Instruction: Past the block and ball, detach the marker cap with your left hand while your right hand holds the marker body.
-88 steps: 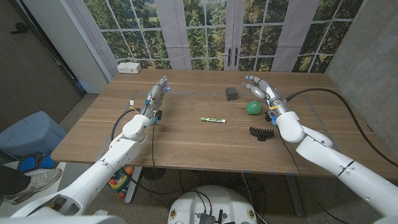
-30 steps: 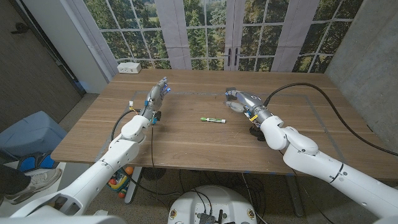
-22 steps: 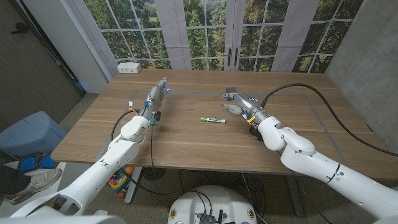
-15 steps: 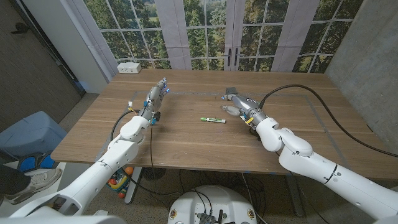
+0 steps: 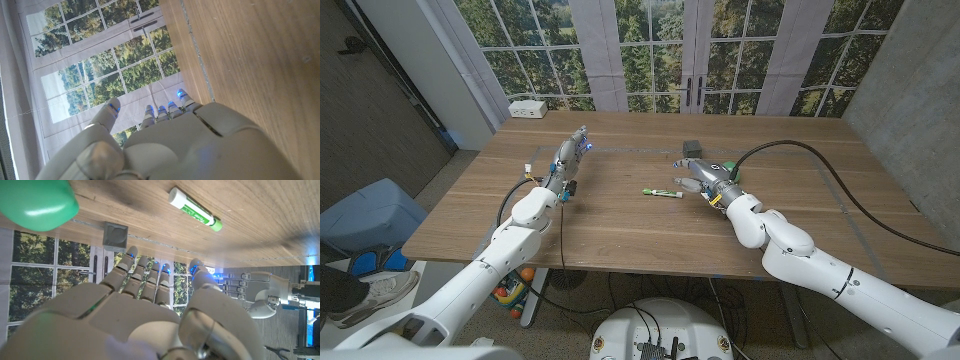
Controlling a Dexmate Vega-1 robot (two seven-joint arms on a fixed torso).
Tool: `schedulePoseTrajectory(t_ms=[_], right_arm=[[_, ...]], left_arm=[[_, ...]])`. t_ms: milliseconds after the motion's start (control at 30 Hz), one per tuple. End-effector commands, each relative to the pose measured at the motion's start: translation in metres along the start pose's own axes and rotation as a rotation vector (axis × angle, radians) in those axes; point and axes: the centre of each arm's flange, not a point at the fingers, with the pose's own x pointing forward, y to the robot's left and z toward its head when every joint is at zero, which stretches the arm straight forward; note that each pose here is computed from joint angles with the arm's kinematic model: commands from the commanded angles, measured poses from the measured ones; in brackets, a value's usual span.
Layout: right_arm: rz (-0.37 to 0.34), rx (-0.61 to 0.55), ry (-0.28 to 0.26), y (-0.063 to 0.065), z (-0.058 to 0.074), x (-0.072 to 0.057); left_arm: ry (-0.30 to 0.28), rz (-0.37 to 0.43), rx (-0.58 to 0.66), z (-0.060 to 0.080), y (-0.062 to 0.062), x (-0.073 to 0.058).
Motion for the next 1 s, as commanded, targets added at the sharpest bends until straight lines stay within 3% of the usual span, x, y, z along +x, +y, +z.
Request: schedulePoseTrajectory(t_ms=[33,467,1000], right_arm=[[0.019,-0.024,0.011,0.014,0.002,0.001],[0.029,-0.043,0.025,0.026,0.001,0.001],[-0.02,-0.11,0.035,0.037,0.006,0.003]], left_arm=[[0.002,-0.001,0.001,0.001,0.0,-0.003],[0.003,-0.003,0.001,0.002,-0.001,-0.005],[0.003,-0.005,0.002,0.003,-0.003,-0.006]])
